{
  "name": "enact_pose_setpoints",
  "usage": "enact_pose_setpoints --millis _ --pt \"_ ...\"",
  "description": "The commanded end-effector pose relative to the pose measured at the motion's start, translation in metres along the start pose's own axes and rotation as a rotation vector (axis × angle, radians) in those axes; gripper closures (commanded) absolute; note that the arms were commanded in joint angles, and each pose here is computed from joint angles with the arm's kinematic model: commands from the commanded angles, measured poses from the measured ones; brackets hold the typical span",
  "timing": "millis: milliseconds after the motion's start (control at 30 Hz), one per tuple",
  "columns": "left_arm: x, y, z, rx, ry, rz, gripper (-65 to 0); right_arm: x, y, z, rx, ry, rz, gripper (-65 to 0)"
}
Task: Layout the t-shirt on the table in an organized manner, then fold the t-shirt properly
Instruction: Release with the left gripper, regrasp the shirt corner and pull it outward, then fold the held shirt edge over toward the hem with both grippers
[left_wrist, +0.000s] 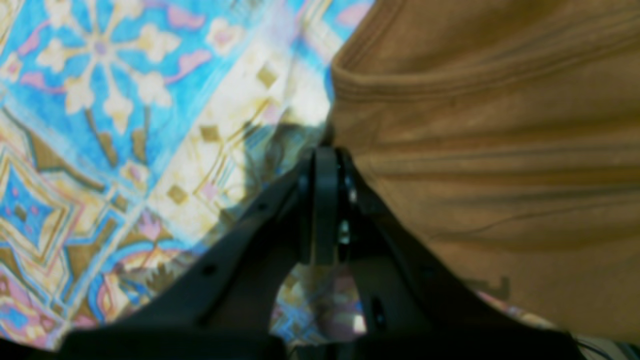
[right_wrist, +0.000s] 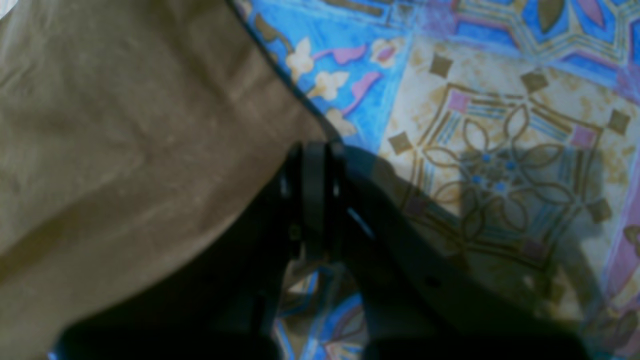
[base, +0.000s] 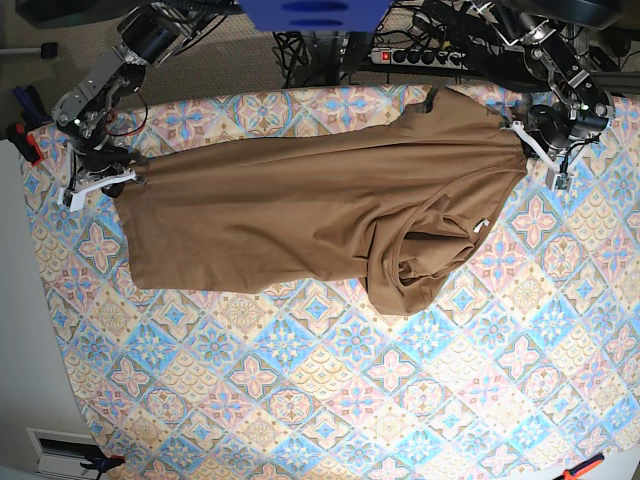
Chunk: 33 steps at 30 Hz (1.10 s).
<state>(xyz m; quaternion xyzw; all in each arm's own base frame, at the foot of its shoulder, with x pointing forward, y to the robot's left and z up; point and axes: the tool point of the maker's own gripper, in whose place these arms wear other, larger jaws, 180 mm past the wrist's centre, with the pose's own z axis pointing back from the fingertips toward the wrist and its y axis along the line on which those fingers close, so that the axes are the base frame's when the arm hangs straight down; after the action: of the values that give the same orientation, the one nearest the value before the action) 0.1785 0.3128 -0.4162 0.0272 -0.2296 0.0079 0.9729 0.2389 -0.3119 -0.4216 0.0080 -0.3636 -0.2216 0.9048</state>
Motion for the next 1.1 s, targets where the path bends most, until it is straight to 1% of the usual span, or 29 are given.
enact_pose_setpoints --millis 0,67,133,200,300,367,467,533,633,700,767,833,933,967,1067 --pt "-0.003 0.009 0.005 0.036 0.029 -0.012 0.0 0.009 -0.001 0.002 -0.003 -0.021 0.012 0.0" --pt "-0.004 0.003 0.004 0.025 0.024 -0.004 0.0 0.011 0.0 0.003 -0.002 -0.027 0.015 0.0" --pt "0.006 -0.003 0.013 0.04 -0.014 -0.017 0.0 0.016 0.001 0.005 -0.004 -0.039 0.021 0.0" --pt "0.016 -0.012 0.029 0.062 -0.047 -0.049 0.0 0.024 0.0 0.009 -0.012 -0.063 0.036 0.0" --pt "0.044 -0.029 0.054 0.094 -0.094 -0.138 0.0 0.045 0.002 0.02 -0.023 -0.12 0.068 0.0" --pt "0.069 -0.039 0.065 0.107 -0.124 -0.182 0.0 0.054 0.017 0.023 0.002 -0.142 0.114 0.0" --pt "0.087 -0.033 0.069 0.134 -0.093 -0.159 0.0 0.069 0.054 0.027 0.069 -0.178 0.204 0.0" --pt "0.119 -0.031 0.075 0.145 -0.173 -0.152 0.0 0.084 0.061 0.034 0.076 -0.216 0.259 0.0" --pt "0.156 -0.03 0.087 0.153 -0.272 -0.141 0.0 0.097 0.072 0.039 0.093 -0.249 0.304 0.0" --pt "0.181 -0.023 0.099 0.178 -0.337 -0.141 0.0 0.104 0.071 0.042 0.088 -0.26 0.335 0.0" --pt "0.196 -0.021 0.106 0.19 -0.373 -0.144 0.0 0.113 0.067 0.043 0.077 -0.274 0.352 0.0" --pt "0.209 -0.019 0.112 0.196 -0.407 -0.14 0.0 0.134 0.073 0.043 0.083 -0.315 0.347 0.0" --pt "0.227 -0.015 0.109 0.205 -0.406 -0.119 0.0 0.162 0.086 0.034 0.111 -0.338 0.308 0.0" --pt "0.234 -0.017 0.106 0.206 -0.395 -0.132 0.0 0.166 0.089 0.028 0.12 -0.326 0.294 0.0" --pt "0.249 -0.036 0.087 0.183 -0.329 -0.221 0.0 0.171 0.083 0.013 0.121 -0.278 0.28 0.0"
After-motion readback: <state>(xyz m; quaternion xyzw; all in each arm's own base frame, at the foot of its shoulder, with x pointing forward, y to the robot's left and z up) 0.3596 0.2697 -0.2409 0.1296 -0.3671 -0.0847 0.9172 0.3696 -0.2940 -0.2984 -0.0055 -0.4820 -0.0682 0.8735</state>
